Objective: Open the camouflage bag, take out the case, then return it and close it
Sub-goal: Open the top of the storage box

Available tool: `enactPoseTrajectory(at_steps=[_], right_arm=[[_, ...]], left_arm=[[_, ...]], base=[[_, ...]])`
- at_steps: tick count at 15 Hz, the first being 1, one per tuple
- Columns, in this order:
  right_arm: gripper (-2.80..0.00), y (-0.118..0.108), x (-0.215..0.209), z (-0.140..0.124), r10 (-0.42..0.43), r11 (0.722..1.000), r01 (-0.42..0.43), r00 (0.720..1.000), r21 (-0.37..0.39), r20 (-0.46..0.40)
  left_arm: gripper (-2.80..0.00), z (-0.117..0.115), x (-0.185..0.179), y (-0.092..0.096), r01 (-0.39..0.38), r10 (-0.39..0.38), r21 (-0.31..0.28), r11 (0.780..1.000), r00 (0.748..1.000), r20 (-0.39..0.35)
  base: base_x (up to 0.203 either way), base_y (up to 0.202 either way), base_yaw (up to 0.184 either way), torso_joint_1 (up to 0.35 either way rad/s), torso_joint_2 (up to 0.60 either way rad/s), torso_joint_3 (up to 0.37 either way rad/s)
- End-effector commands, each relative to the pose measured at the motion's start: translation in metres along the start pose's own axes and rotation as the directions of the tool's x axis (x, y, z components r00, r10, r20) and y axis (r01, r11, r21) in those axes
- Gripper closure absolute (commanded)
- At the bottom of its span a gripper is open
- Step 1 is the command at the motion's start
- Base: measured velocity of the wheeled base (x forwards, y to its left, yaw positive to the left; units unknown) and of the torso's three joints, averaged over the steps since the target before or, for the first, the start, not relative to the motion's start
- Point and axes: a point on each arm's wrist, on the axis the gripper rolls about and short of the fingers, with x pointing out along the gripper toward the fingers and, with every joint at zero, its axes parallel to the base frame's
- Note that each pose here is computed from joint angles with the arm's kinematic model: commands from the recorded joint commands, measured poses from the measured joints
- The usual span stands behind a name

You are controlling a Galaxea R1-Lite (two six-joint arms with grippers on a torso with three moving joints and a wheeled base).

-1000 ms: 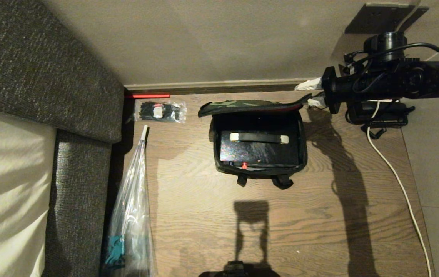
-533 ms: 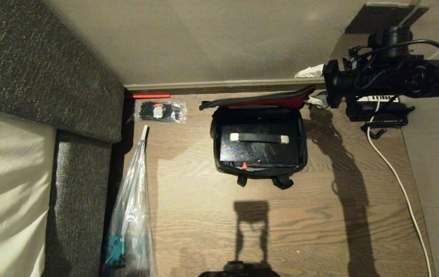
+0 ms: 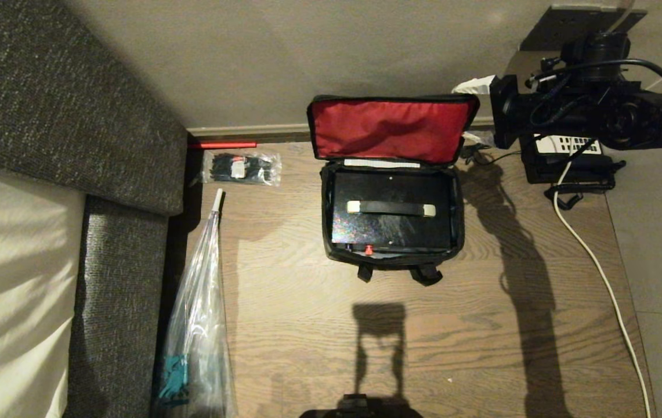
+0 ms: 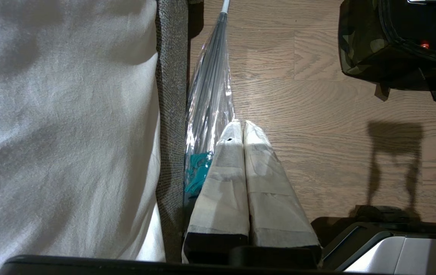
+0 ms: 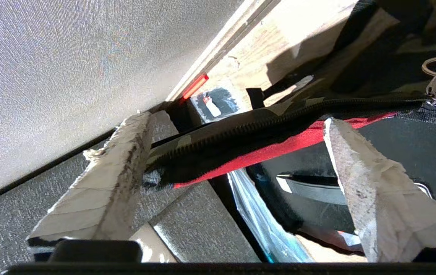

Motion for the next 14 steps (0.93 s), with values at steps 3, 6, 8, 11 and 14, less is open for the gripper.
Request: enactPoseTrajectory(at_steps=[3,6,8,11,14], right_arm=[[-2.80,0.001,-0.001,0.000,0.000,1.000,0.000,1.000,-0.001,-0.004],[-2.80,0.006,-0.005,0.002,0.013,1.000,-0.013,1.000,-0.022,0.009],[-2.80,0.012,-0.008,0.002,0.019,0.999,-0.019,1.000,-0.026,0.018],[-2.80,0.012,-0.010,0.003,0.010,1.000,-0.009,1.000,-0.024,0.028],[-2.80,0.011,-0.012,0.001,-0.015,1.000,0.015,1.000,-0.026,0.009]], left_arm=[[0.00,0.000,0.000,0.000,-0.001,0.001,0.000,1.000,1.000,0.000],[0.00,0.000,0.000,0.000,-0.001,0.001,0.000,1.000,1.000,0.001],[0.00,0.000,0.000,0.000,-0.001,0.001,0.000,1.000,1.000,0.001],[0.00,0.000,0.000,0.000,-0.001,0.001,0.000,1.000,1.000,0.001],[0.00,0.000,0.000,0.000,-0.001,0.001,0.000,1.000,1.000,0.000]], base=[[0.000,0.000,0.000,0.000,0.00,0.000],[0.000,0.000,0.000,0.000,0.00,0.000],[0.000,0.000,0.000,0.000,0.00,0.000],[0.000,0.000,0.000,0.000,0.00,0.000],[0.000,0.000,0.000,0.000,0.00,0.000]])
